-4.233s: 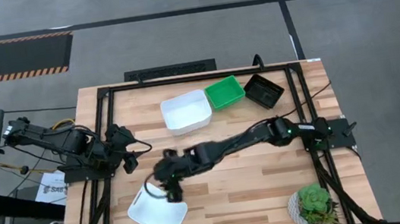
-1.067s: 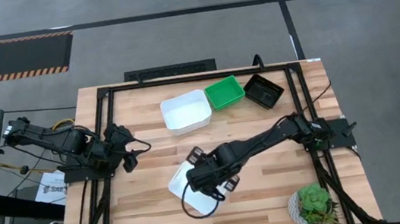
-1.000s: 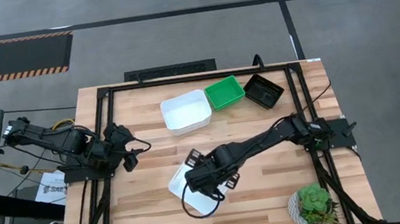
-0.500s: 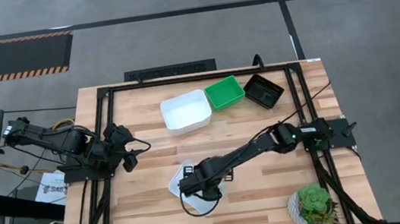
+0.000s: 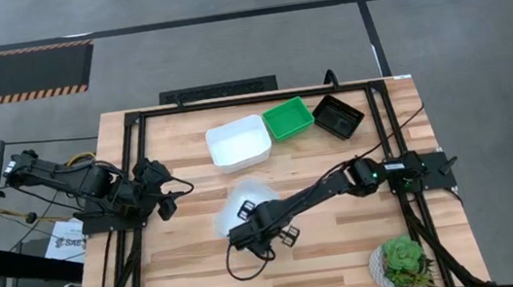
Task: Stack baskets by color
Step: Stack the white bin on top of the white bins
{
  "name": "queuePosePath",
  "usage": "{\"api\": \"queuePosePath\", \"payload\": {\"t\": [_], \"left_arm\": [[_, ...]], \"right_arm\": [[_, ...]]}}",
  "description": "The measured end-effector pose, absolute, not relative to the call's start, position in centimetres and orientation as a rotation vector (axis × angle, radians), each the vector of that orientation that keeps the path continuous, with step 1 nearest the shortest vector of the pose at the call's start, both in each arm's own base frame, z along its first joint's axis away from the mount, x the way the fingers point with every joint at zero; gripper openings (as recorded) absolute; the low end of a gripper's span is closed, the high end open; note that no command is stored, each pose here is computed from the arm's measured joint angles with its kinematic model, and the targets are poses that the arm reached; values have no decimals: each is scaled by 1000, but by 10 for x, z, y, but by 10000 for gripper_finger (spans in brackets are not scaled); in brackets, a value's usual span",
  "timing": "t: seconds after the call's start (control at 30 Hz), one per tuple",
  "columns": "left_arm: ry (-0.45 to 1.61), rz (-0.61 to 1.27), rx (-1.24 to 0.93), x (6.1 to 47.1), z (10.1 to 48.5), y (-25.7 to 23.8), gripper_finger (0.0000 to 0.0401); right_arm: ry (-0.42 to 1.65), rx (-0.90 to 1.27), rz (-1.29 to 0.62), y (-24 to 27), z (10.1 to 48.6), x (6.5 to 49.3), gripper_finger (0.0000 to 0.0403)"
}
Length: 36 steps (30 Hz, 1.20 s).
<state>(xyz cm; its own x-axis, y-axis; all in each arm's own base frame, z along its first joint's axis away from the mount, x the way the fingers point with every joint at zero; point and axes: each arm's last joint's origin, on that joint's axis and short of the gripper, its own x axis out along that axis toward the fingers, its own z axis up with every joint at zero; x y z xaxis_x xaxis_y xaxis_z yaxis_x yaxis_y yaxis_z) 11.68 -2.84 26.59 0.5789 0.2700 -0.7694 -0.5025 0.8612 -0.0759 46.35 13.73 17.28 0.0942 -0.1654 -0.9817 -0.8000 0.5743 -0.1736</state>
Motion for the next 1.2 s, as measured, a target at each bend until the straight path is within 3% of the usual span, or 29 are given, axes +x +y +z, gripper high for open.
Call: {"api": "queuePosePath", "payload": {"t": [0.27,0.43,0.6,0.87,1.03,1.2], "left_arm": [[839,461,-300,117,266,-28,254],[839,461,-300,117,266,-28,254],[840,458,-292,117,266,-28,254],[834,464,-267,117,266,-28,254],[822,480,-255,117,267,-27,254],[821,481,-255,117,267,-27,254]], "right_arm": [[1421,-313,337,144,176,469,5],[1423,-151,401,155,191,461,3],[1297,-124,391,138,258,446,2],[1139,-276,40,60,333,425,1],[1106,-298,-67,6,336,434,1],[1138,-360,-59,-28,312,451,1]]}}
